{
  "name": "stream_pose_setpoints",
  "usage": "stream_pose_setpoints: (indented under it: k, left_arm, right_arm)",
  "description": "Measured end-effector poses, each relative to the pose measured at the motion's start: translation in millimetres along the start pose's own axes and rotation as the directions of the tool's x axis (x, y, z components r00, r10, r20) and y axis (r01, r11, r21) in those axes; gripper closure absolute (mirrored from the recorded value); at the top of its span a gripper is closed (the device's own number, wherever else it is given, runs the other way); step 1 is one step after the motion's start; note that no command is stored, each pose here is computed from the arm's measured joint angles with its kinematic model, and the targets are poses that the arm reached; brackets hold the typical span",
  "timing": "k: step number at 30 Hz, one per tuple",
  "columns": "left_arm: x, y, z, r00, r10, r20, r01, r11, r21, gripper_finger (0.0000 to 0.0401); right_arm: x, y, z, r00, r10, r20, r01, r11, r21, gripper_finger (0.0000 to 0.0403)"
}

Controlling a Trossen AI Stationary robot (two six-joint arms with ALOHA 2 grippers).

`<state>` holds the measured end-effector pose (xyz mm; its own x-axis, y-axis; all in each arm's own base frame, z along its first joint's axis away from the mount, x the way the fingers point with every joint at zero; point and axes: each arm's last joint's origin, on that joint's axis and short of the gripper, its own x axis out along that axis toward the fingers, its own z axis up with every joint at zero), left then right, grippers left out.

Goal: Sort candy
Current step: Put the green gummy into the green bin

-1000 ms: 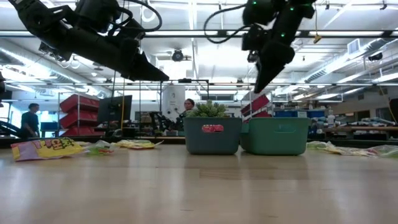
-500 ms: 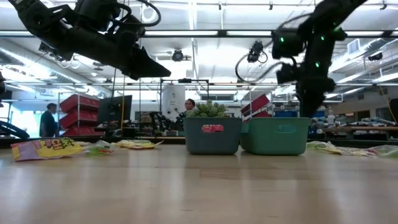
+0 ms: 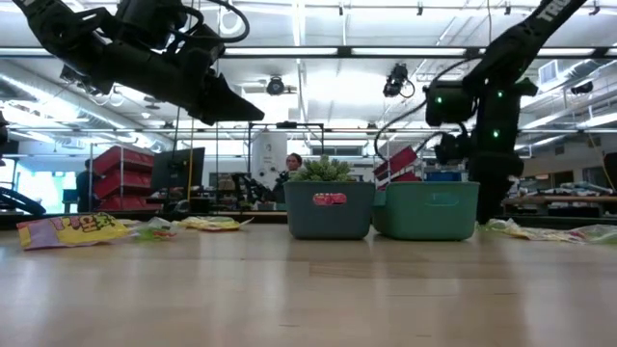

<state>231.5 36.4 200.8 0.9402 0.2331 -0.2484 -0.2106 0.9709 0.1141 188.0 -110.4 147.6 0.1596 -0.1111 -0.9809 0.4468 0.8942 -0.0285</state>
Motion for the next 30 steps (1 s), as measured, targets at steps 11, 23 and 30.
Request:
stream_pose_setpoints:
  k: [11, 23, 30]
  left_arm:
    - [0, 1, 0, 1.0, 0.018, 0.004, -0.018, 1.0, -0.012, 0.0401]
    - [0, 1, 0, 1.0, 0.024, 0.003, -0.024, 0.999, -0.034, 0.0401]
    - [0, 1, 0, 1.0, 0.024, 0.003, -0.024, 0.999, -0.046, 0.0401]
  right_arm:
    - [7, -1, 4, 1.0, -0.002, 0.011, 0.002, 1.0, 0.002, 0.0348]
    - [-56, 16, 34, 0.981, 0.016, 0.194, -0.017, 1.0, 0.0, 0.0391]
    - [-80, 63, 62, 0.957, 0.106, 0.271, -0.077, 0.991, -0.113, 0.0394]
